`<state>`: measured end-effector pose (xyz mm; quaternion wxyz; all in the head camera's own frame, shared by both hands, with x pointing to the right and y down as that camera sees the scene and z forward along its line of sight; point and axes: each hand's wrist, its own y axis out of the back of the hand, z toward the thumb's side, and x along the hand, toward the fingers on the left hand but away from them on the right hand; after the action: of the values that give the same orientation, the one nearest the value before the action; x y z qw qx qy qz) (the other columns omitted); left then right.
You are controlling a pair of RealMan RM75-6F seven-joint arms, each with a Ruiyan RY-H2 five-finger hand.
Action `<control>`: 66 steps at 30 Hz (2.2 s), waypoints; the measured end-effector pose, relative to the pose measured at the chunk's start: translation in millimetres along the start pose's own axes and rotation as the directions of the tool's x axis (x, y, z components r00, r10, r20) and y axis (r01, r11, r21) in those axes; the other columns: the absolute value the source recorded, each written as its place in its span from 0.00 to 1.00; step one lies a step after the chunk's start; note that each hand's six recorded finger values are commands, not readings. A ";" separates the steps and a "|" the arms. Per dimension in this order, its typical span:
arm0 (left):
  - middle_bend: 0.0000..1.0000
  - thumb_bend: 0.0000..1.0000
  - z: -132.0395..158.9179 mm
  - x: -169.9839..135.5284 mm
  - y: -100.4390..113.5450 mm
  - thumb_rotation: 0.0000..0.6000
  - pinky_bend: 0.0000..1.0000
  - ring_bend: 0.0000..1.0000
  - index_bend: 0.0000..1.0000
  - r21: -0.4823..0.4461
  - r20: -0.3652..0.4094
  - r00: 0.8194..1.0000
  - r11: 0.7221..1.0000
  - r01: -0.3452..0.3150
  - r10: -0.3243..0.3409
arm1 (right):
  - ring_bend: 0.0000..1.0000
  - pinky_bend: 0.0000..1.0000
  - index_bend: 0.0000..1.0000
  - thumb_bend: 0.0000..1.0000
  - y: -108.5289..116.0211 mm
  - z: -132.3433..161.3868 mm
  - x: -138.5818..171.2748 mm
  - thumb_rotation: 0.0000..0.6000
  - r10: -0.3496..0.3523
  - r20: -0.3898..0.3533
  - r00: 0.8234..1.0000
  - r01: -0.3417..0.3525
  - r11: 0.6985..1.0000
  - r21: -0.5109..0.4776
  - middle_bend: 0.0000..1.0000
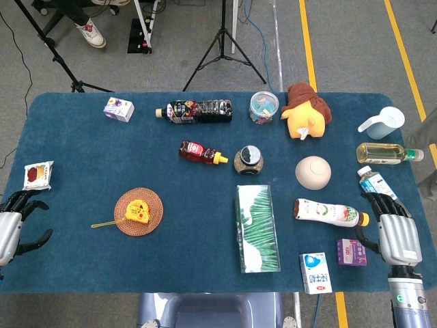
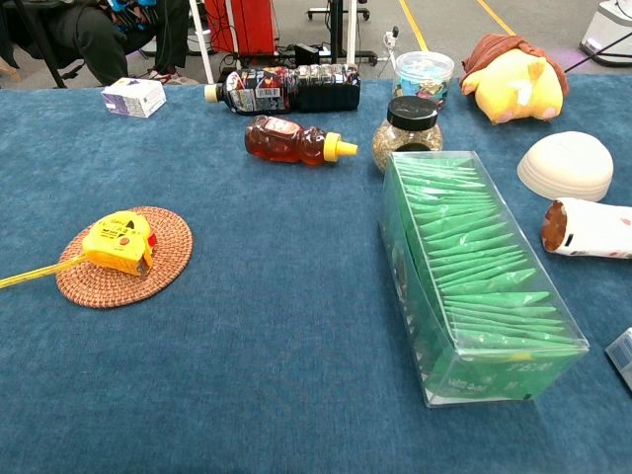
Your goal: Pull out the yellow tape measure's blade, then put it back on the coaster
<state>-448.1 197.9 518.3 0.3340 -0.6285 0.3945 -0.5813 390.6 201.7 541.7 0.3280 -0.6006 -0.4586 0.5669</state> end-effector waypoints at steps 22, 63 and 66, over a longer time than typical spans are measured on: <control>0.20 0.25 6.7 12.2 7.1 0.99 0.29 0.16 0.35 0.061 0.077 0.997 0.998 0.020 -0.024 | 0.16 0.22 0.17 0.33 7.0 -2.0 6.1 1.00 -0.009 0.007 1.000 0.009 1.000 -0.016 0.21; 0.02 0.18 130.0 117.8 -103.3 0.98 0.18 0.00 0.14 0.469 0.327 0.848 0.850 0.239 -0.418 | 0.16 0.22 0.16 0.33 15.1 -17.6 13.8 1.00 -0.016 0.067 0.998 0.019 0.999 -0.037 0.20; 0.02 0.18 133.2 122.0 -108.2 0.99 0.18 0.00 0.14 0.483 0.324 0.845 0.843 0.239 -0.425 | 0.16 0.22 0.16 0.33 16.6 -19.2 14.9 1.00 -0.018 0.072 0.997 0.021 0.999 -0.038 0.20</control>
<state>-302.4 135.3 656.9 0.4306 -0.7100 0.0596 -0.5540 411.5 211.9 523.6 0.3053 -0.5816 -0.4867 0.5758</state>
